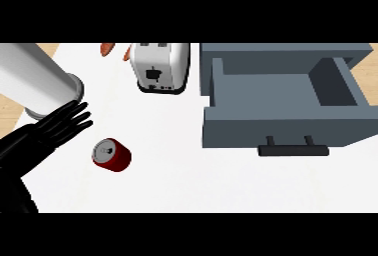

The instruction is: Pick up the can, place it into the drawer and close the drawer

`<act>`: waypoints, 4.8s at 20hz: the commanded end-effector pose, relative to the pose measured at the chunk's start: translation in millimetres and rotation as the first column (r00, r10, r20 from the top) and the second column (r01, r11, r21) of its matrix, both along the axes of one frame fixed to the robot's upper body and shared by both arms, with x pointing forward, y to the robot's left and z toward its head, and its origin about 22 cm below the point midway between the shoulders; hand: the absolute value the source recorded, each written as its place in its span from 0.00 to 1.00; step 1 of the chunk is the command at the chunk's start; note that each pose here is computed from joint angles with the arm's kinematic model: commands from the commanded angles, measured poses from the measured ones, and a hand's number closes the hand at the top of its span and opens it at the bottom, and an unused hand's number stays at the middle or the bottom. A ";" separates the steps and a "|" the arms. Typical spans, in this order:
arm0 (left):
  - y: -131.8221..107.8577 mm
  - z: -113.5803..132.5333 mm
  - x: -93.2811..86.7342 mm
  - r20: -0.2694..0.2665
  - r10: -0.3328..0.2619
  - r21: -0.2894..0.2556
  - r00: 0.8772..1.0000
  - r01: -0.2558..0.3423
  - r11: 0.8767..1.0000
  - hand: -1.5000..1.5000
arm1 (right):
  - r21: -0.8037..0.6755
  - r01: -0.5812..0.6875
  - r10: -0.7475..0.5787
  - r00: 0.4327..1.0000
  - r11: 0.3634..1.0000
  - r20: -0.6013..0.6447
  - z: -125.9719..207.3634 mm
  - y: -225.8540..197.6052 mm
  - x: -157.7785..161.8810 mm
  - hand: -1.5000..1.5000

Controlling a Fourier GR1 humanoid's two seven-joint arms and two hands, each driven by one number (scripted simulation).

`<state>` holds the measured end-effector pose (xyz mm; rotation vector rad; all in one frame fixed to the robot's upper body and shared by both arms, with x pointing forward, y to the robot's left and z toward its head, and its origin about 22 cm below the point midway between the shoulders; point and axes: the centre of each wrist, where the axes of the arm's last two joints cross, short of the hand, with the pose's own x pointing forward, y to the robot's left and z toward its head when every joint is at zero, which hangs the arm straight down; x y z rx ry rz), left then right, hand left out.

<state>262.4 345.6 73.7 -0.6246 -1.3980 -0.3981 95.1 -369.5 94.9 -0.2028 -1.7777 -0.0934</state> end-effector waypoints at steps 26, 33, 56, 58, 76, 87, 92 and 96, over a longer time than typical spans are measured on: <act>33.2 -140.2 6.6 -0.040 0.136 0.102 0.990 -0.132 0.986 0.00 | 0.000 -0.004 0.004 1.000 1.000 0.014 4.5 -24.9 -16.2 0.00; -0.4 -167.2 27.0 -0.074 0.155 0.099 0.985 -0.147 0.984 0.00 | 0.000 -0.012 0.012 1.000 1.000 0.007 12.3 -8.0 -14.3 0.00; -41.7 -177.8 51.4 -0.189 -0.025 -0.090 0.982 0.008 0.996 1.00 | 0.033 -0.031 0.031 1.000 0.999 0.003 12.1 -6.2 -24.7 0.00; -49.8 -181.8 45.4 -0.161 -0.034 -0.098 0.986 0.018 0.995 1.00 | 0.031 -0.021 0.021 1.000 0.999 0.006 24.7 -6.3 -23.9 0.00; -113.1 -140.7 71.4 -0.066 0.608 -0.206 0.791 -0.607 0.767 1.00 | 0.036 0.022 -0.022 1.000 0.999 -0.004 20.7 0.8 -45.1 0.00; -163.7 0.0 89.2 0.072 0.595 -0.197 0.801 -0.573 0.795 1.00 | 0.053 0.021 -0.021 1.000 0.998 0.000 20.6 -1.0 -53.7 0.00; -195.9 29.6 75.9 0.106 0.597 -0.187 0.795 -0.574 0.797 1.00 | 0.045 0.019 -0.020 1.000 0.999 0.020 28.9 8.7 -34.6 0.00; -208.9 65.7 80.3 0.134 0.608 -0.197 0.783 -0.580 0.791 1.00 | 0.032 0.015 -0.015 1.000 0.999 0.002 33.0 3.9 -48.6 0.00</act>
